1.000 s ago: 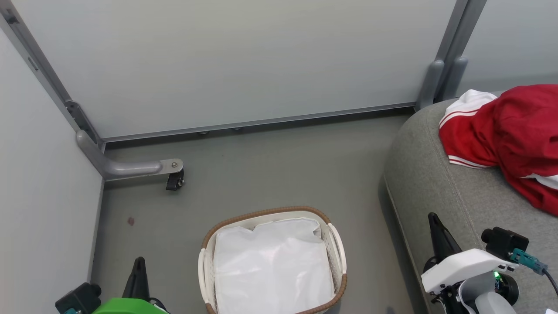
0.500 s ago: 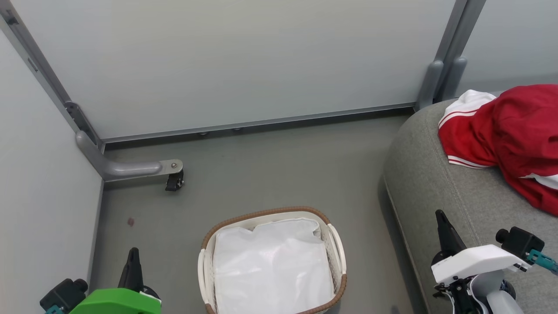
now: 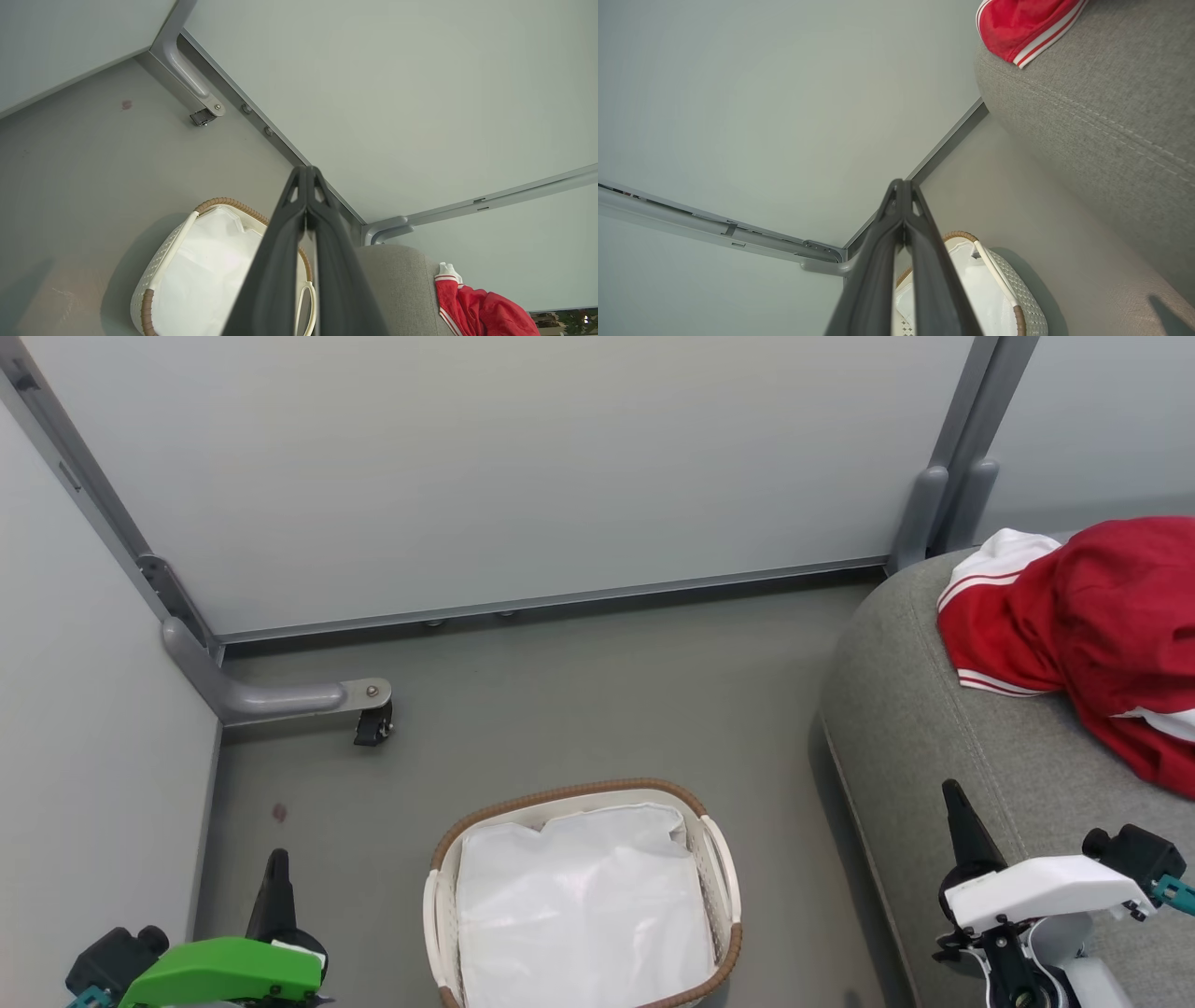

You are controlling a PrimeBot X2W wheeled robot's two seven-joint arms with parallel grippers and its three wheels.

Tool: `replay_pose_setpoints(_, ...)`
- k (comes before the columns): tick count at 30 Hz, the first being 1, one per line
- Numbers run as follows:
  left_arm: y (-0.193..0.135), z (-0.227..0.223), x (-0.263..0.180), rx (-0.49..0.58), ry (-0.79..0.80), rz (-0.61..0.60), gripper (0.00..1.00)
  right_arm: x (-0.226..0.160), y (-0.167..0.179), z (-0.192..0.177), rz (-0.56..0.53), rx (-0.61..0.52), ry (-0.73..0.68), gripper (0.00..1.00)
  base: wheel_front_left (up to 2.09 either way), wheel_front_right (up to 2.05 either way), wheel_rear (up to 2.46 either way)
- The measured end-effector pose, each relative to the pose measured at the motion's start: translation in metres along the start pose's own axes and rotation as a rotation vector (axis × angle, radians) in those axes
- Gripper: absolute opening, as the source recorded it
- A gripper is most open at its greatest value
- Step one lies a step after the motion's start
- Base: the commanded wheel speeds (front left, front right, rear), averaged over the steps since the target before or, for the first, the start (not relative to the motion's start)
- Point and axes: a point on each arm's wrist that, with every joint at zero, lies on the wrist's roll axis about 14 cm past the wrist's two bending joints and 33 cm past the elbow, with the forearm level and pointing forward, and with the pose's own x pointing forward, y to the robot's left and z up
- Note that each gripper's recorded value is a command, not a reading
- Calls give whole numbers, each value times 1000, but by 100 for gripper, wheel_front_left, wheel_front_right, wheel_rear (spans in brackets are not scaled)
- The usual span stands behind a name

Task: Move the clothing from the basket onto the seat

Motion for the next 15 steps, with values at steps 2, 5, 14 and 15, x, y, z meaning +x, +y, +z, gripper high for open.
replay_pose_setpoints(2, -1, 1, 1, -23, -3, -3, 0, 0, 0, 1, -1, 24, -3, 0, 0, 0, 0)
replay_pose_setpoints(5, -3, 3, 2, -52, -4, -8, 0, 0, 0, 3, 0, 55, -4, 0, 0, 0, 0)
replay_pose_setpoints(14, -11, 10, 5, -140, -17, -29, 0, 0, 2, 7, 5, 151, -11, 0, 0, 0, 0)
replay_pose_setpoints(15, -11, 10, 5, -153, -15, -31, 0, 0, 2, 8, 6, 161, -11, 0, 0, 0, 0)
